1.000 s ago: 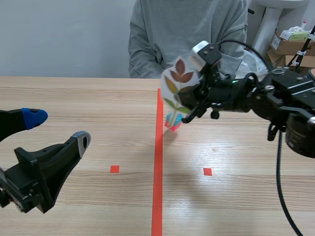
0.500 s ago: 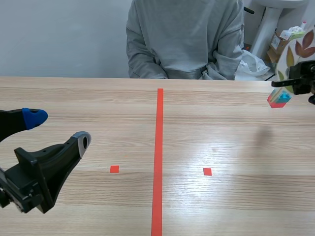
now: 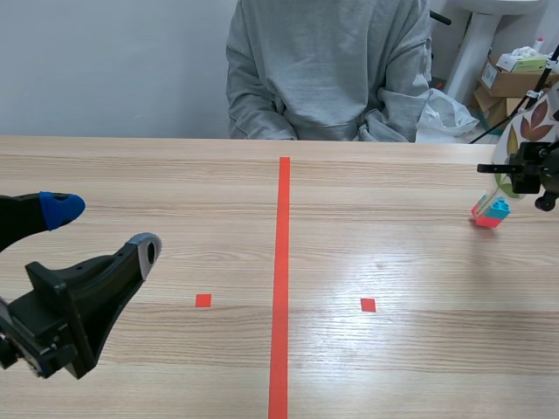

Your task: Do the leaf sorting experiment

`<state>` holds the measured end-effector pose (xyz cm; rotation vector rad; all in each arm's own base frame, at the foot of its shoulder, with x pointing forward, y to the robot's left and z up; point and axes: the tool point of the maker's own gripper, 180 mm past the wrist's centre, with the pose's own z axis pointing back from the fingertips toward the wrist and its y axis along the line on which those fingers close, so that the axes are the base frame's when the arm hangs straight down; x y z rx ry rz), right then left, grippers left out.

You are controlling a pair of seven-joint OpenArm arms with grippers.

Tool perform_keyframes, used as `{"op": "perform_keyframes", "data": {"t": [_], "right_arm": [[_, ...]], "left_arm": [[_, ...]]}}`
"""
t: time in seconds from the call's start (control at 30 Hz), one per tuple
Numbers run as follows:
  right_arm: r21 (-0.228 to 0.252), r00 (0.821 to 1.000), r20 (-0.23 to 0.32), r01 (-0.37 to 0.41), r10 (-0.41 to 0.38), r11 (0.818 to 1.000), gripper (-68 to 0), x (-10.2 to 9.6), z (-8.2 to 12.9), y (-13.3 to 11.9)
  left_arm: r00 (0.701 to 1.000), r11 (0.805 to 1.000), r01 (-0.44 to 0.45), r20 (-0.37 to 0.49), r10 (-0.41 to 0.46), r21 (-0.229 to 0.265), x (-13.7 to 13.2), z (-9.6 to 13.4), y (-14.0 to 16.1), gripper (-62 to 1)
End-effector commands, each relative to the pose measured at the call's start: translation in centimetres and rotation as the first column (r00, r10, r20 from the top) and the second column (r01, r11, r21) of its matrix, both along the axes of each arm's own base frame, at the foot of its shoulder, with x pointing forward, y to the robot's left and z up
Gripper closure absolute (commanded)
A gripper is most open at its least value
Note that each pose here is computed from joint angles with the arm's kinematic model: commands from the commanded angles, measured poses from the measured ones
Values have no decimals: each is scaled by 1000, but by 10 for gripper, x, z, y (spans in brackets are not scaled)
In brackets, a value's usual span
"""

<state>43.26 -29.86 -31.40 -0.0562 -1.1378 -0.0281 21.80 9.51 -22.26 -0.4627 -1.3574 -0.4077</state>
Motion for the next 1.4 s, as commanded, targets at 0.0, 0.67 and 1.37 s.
{"op": "perform_keyframes", "data": {"t": [0.0,0.67,1.37], "right_arm": [[-20,999,49,-1,2,1000,-17,10,19,-4],[-5,999,-33,-14,13,1000,-602,1,2,-5],[-83,942,15,-333,335,939,-609,-140,51,24]], "left_arm": [[999,1000,3,32,-2,-18,2,10,-2,-594],[1000,1000,3,31,-2,-18,2,10,-2,-594],[999,1000,3,32,-2,-18,2,10,-2,-594]]}}
